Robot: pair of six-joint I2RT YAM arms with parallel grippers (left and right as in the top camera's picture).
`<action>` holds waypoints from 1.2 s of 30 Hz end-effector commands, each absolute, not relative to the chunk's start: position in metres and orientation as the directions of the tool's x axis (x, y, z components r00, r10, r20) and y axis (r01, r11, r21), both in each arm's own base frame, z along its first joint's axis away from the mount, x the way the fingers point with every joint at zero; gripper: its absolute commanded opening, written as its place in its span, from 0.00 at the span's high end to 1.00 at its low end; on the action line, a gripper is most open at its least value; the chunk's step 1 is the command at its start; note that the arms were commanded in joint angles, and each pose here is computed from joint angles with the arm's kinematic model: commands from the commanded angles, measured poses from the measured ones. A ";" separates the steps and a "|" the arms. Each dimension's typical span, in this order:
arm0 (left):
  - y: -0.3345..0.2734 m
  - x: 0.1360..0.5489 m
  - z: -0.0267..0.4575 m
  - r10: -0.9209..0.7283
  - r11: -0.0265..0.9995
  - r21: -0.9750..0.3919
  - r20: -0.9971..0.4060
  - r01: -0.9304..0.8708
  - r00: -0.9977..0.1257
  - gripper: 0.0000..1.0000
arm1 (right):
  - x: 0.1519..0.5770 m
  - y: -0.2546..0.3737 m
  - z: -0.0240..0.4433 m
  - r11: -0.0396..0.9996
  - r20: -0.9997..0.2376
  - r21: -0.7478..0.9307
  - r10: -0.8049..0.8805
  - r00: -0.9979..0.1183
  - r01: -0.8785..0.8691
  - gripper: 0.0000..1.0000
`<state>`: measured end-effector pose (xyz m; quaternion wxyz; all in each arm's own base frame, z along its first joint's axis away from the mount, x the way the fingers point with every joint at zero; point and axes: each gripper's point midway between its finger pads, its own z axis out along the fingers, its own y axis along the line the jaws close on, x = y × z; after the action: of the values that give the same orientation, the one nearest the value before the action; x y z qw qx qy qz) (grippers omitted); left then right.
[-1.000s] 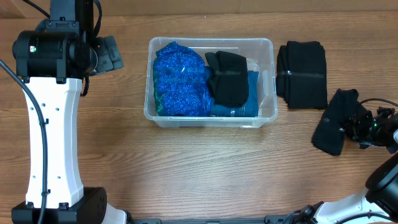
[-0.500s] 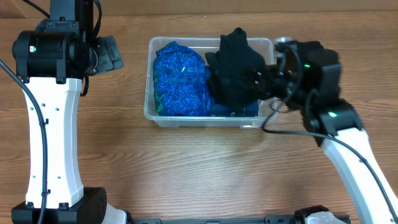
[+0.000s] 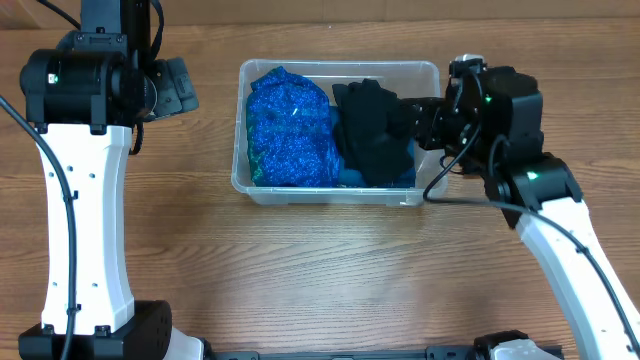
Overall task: Pack container
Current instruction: 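Place the small black garment into the bin and release, then grasp the remaining black folded stack with the right gripper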
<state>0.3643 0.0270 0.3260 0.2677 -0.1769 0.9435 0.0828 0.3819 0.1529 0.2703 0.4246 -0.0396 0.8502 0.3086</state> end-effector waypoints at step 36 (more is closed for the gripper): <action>0.030 0.365 0.325 -0.273 0.925 0.084 -0.535 -0.371 -0.800 0.00 | 0.458 -0.104 0.025 0.775 -0.343 0.528 0.569 -0.747 0.348 0.15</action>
<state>0.3642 0.0270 0.3260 0.2675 -0.1769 0.9436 0.0828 0.4519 -0.1308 0.0338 0.2614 0.2858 0.9029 0.1863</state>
